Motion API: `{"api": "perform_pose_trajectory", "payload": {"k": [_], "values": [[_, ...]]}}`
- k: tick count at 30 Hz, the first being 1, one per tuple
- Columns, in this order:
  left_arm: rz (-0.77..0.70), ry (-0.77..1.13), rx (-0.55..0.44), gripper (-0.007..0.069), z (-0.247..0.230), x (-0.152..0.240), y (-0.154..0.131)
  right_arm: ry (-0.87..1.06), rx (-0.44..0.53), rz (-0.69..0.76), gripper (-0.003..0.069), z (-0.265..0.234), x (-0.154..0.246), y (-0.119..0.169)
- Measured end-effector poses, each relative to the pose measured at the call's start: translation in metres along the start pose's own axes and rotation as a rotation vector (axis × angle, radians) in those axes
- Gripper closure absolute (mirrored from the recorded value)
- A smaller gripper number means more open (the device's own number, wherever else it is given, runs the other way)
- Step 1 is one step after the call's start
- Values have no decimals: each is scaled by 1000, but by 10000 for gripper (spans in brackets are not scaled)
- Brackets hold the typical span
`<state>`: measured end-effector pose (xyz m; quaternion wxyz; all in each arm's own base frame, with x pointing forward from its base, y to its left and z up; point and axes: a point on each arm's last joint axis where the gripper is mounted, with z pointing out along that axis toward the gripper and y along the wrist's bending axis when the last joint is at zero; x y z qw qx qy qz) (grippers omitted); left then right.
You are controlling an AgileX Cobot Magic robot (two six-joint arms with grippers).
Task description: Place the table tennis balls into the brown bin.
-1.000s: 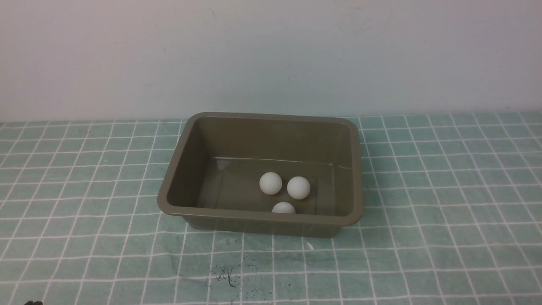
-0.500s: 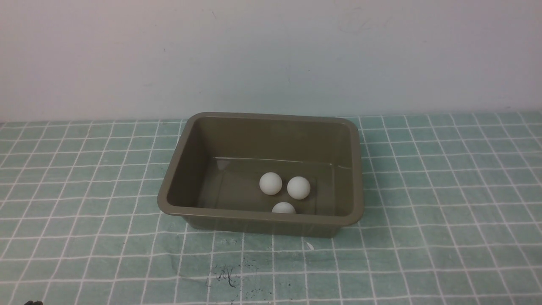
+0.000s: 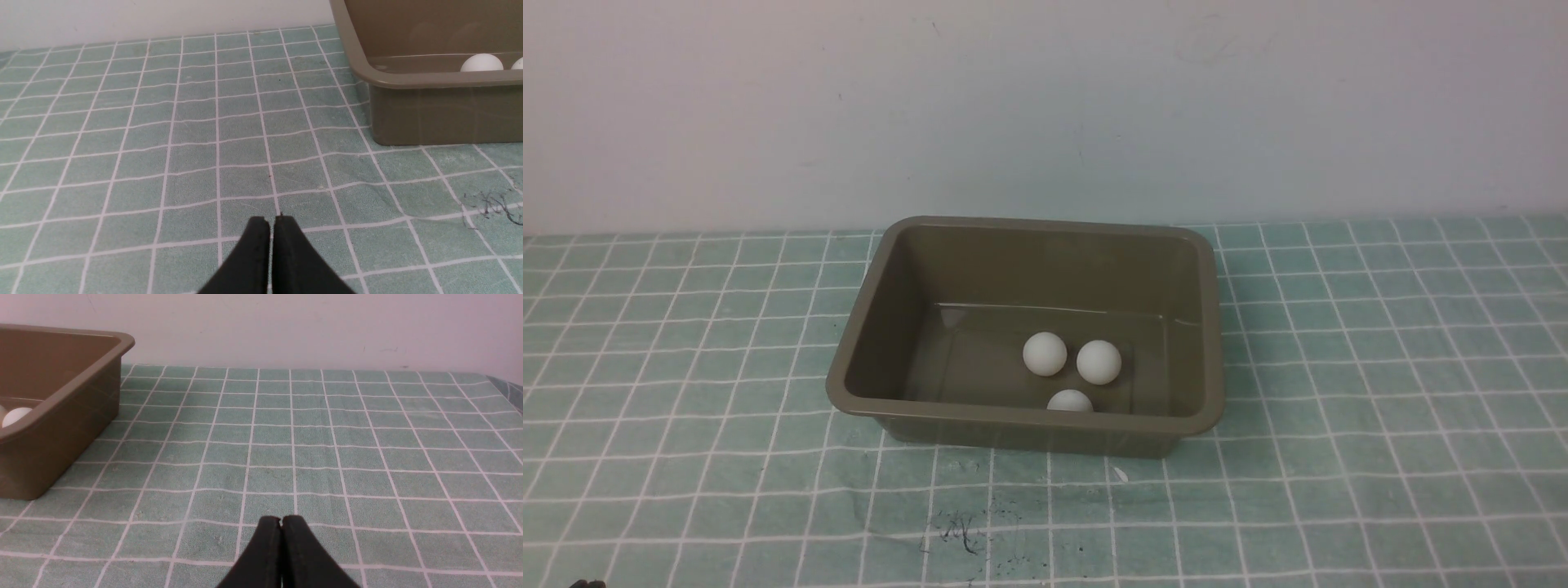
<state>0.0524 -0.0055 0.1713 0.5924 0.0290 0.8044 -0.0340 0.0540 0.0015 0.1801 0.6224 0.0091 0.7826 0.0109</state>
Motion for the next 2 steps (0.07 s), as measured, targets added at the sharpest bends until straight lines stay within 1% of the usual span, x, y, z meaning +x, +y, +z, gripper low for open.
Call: {"api": "perform_pose_trajectory", "payload": {"k": [2], "values": [[0, 0, 0, 629, 0, 0, 0, 0, 0, 0, 672, 0, 0, 0]]}}
